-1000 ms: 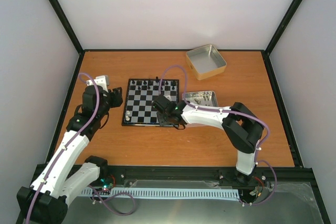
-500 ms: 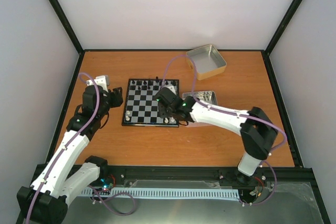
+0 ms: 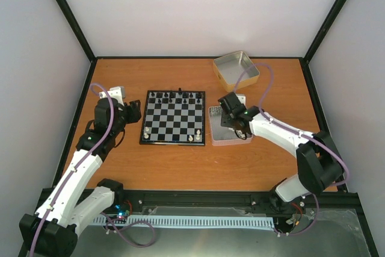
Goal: Set up the chess pieces on the board
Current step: Pick up the chess piece from the storage box.
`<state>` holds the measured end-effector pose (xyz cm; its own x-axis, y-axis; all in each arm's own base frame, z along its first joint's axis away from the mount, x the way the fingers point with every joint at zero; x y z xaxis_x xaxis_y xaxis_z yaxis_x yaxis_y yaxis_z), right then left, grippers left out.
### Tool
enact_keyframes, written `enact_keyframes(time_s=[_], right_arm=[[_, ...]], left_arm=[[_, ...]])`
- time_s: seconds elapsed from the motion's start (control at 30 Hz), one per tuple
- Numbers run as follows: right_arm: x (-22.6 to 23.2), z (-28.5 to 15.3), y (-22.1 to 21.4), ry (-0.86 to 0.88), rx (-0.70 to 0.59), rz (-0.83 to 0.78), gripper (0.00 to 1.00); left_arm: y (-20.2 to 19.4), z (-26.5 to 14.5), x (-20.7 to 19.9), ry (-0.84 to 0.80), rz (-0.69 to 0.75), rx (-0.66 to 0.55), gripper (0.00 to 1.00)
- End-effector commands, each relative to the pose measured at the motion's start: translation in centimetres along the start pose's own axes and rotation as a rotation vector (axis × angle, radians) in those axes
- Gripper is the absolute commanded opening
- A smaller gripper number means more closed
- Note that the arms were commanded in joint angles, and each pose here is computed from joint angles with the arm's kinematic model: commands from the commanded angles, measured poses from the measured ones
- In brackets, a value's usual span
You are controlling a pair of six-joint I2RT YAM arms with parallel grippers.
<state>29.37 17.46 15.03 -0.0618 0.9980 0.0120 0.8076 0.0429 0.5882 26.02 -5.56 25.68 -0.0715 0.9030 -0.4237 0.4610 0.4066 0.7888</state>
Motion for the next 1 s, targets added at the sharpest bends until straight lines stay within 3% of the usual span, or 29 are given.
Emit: enact_keyframes(time_s=[0.0,0.17,0.63,0.97], right_arm=[[-2.0,2.3,-0.8,-0.034,0.071,0.022,0.43],[-2.5,4.2,0.5,-0.043,0.039,0.021,0.43],[-1.6,9.1,2.7,0.102,0.115,-0.323,0.38],[-1.1,10.4,1.6,0.181,0.197,-0.378,0.37]], left_arm=[[0.7,-0.3,-0.2,-0.016,-0.012,-0.033,0.57],[0.7,-0.4,-0.2,-0.015,-0.012,-0.038,0.57],[0.5,0.0,-0.5,-0.039,-0.004,-0.021,0.57],[0.3,0.3,-0.4,-0.033,0.001,-0.007,0.57]])
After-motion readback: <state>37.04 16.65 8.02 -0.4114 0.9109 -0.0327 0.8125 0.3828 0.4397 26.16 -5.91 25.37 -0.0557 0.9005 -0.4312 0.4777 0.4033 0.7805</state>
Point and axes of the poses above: each gripper's point midway between its finger pads, its own z axis out along the fingers, its own x axis along the line the jaws close on, y = z × x, the point moved 5 cm from there along -z, back along the fingers, and after that the axes turned 8 degrees about -z, right-handed, at the moved point
